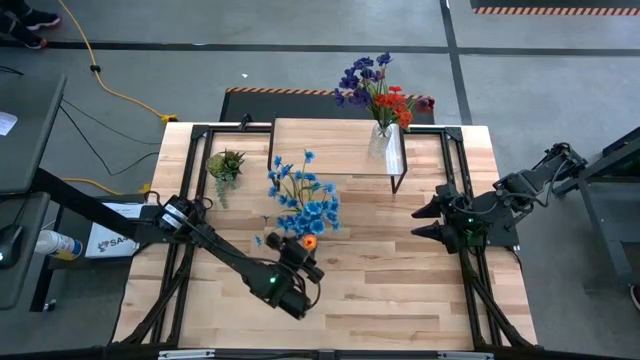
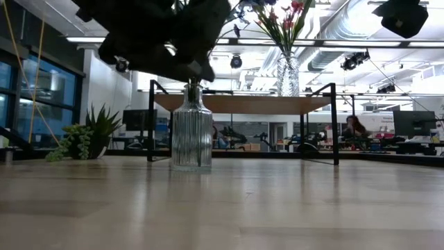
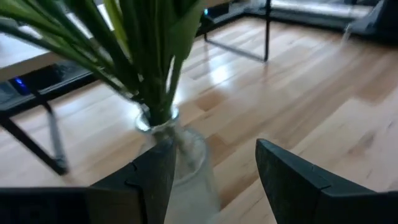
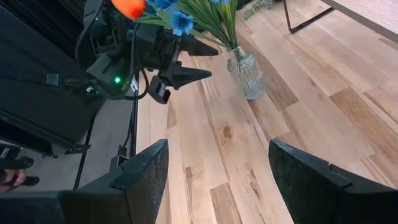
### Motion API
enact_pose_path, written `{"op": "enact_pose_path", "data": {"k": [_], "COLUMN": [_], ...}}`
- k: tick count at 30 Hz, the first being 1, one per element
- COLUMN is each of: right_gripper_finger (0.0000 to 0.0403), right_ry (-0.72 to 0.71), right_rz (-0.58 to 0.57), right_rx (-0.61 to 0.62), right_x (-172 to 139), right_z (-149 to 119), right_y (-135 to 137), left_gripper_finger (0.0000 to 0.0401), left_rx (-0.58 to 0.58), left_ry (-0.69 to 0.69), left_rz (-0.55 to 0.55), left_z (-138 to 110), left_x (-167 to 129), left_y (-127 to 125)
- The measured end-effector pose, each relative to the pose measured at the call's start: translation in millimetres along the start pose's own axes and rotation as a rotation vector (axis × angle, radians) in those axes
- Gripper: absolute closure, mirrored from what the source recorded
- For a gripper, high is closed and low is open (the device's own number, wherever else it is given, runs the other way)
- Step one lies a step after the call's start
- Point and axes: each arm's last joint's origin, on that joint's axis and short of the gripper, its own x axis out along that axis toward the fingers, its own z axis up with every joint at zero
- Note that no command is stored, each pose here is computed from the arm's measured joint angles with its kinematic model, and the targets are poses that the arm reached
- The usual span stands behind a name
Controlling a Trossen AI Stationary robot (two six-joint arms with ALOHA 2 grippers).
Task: Pick and place flowers into a vace then onto a shelf
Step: Put the transparent flower vase on the shelf
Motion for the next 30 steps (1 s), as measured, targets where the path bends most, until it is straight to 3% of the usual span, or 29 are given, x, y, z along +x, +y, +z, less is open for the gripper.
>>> {"op": "enact_pose_path", "data": {"k": [4, 20, 30], "right_gripper_finger": [0.0137, 0.0137, 0.0137], "right_ry": [0.0, -0.01, -0.012], "right_rz": [0.0, -0.009, -0.011], "right_rx": [0.0, -0.018, -0.018], "right_x": [0.1, 0.0, 0.0], "right_z": [0.0, 0.3, 0.4], "right_y": [0.0, -0.3, -0.3], "left_gripper_finger": [0.0146, 0.0146, 0.0146], "left_rx": [0.041, -0.008, -0.016], "left_ry": [0.034, 0.051, 0.074], "left_rz": [0.031, 0.122, 0.08], "left_z": [-1.2, 4.6, 5.2], "left_x": [-0.6, 20.3, 22.6], "left_y": [8.0, 19.2, 10.4]}}
